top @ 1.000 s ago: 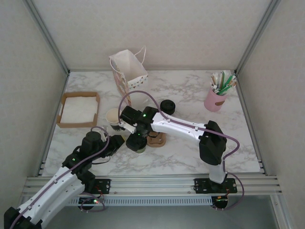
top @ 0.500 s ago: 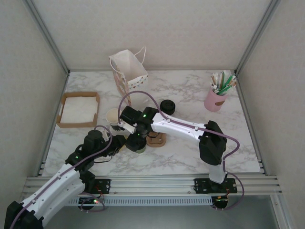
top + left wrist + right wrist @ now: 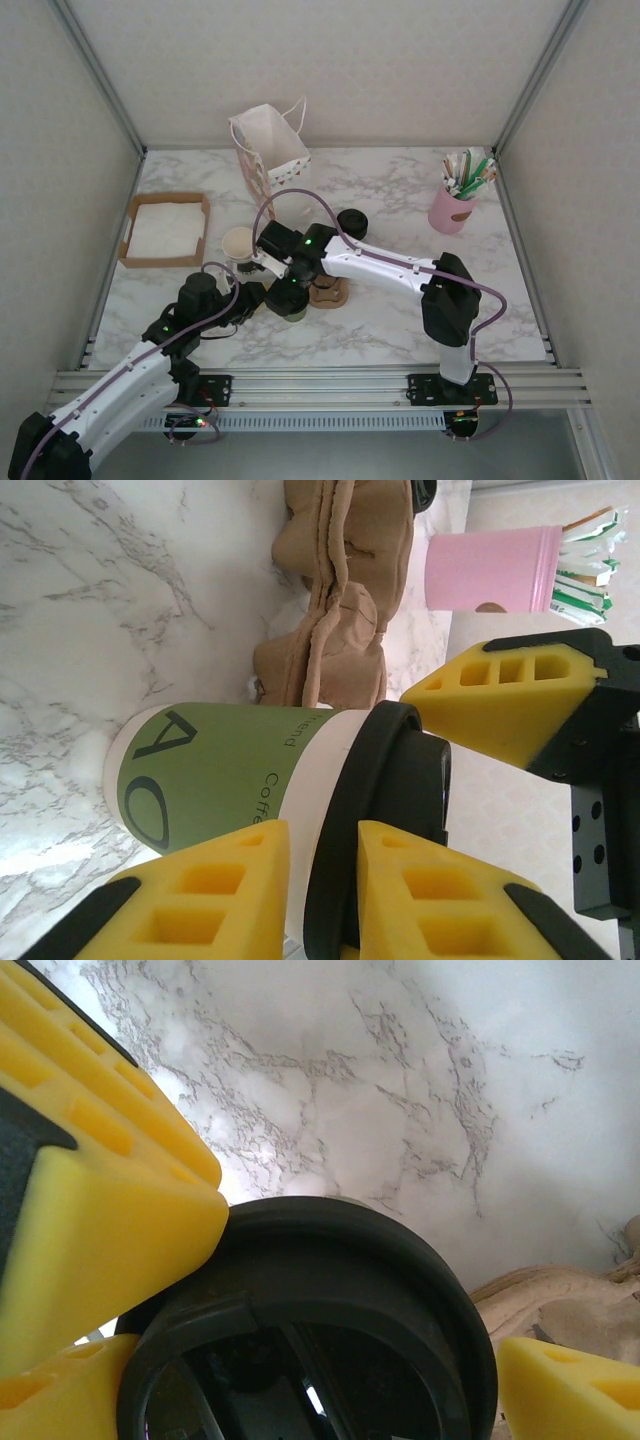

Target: Pack the takeout coffee

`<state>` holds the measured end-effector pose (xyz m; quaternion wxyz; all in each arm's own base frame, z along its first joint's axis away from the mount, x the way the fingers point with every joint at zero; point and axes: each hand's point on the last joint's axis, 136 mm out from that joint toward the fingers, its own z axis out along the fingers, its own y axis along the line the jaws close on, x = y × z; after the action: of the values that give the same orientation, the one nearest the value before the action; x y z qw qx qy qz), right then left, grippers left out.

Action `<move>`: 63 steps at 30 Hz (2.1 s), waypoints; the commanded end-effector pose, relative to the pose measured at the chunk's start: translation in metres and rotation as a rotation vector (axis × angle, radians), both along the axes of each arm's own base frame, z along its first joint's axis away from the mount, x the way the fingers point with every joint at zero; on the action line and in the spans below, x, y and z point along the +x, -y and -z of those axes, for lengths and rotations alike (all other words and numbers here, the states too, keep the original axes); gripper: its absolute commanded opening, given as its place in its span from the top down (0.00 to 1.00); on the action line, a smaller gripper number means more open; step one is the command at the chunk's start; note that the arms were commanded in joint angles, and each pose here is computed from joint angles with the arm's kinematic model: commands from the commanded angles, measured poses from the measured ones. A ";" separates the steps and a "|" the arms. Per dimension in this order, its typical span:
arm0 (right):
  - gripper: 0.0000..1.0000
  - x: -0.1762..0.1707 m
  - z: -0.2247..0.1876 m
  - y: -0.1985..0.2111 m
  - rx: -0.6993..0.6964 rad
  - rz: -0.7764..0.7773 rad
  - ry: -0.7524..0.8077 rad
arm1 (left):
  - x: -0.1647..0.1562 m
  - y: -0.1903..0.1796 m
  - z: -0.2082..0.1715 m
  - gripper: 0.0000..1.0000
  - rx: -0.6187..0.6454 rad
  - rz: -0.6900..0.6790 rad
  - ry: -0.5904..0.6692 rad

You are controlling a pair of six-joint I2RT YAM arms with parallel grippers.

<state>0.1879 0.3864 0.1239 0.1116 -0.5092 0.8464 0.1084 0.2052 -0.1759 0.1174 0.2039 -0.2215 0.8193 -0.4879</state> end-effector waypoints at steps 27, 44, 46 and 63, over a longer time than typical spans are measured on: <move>0.06 0.008 -0.046 0.010 0.154 0.132 -0.013 | -0.007 -0.013 0.027 0.78 0.108 -0.014 -0.073; 0.60 0.011 -0.042 0.063 0.296 0.436 -0.221 | -0.006 -0.007 0.020 0.79 0.116 0.011 -0.067; 0.66 0.012 -0.035 0.063 0.300 0.453 -0.254 | -0.007 -0.006 0.020 0.80 0.120 0.019 -0.069; 0.77 0.003 -0.001 0.052 0.290 0.446 -0.386 | -0.014 -0.002 0.029 0.83 0.150 0.035 -0.096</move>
<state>0.1937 0.3314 0.1309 0.0565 -0.2628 0.9205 0.2836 0.2051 -0.1819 0.1196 0.2086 -0.1989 0.8372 -0.4647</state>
